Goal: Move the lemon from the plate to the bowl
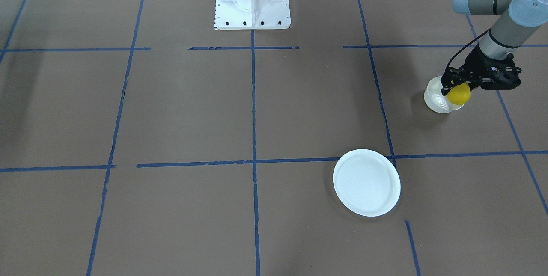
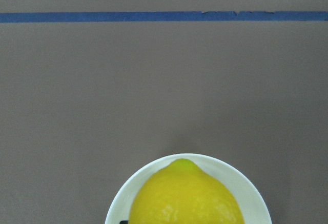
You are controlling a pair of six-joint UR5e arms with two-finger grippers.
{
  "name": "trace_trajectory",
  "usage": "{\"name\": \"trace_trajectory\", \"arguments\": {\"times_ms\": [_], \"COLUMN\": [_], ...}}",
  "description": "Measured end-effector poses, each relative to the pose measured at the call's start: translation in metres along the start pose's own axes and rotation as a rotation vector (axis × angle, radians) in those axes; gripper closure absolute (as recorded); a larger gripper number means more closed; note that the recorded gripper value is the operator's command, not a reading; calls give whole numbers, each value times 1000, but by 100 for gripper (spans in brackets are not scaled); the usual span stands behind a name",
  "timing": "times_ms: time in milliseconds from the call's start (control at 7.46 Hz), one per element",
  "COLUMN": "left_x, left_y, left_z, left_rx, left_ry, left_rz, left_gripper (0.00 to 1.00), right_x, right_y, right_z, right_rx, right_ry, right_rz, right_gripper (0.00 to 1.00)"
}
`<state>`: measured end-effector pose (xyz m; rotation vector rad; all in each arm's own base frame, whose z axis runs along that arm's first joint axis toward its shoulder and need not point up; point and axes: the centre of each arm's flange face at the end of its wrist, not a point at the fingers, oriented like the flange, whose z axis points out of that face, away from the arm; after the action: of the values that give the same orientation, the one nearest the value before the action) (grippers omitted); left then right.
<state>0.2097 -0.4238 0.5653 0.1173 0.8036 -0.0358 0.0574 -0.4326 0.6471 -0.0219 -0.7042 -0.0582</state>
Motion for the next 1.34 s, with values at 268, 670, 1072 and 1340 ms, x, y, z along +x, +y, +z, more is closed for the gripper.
{"name": "trace_trajectory", "arguments": {"times_ms": [268, 670, 1072, 1340], "left_x": [1, 7, -1, -16], "left_y": [0, -1, -19, -60], "left_z": [-1, -5, -23, -57], "left_rx": [-1, -6, -18, -6], "left_ry": [2, 15, 33, 1], "left_rz": [3, 18, 124, 192], "left_gripper": [0, 0, 0, 0], "right_x": [0, 0, 0, 0], "right_y": [0, 0, 0, 0], "right_z": [0, 0, 0, 0], "right_rx": [0, 0, 0, 0], "right_ry": [0, 0, 0, 0], "right_rz": [0, 0, 0, 0], "right_gripper": [0, 0, 0, 0]}}
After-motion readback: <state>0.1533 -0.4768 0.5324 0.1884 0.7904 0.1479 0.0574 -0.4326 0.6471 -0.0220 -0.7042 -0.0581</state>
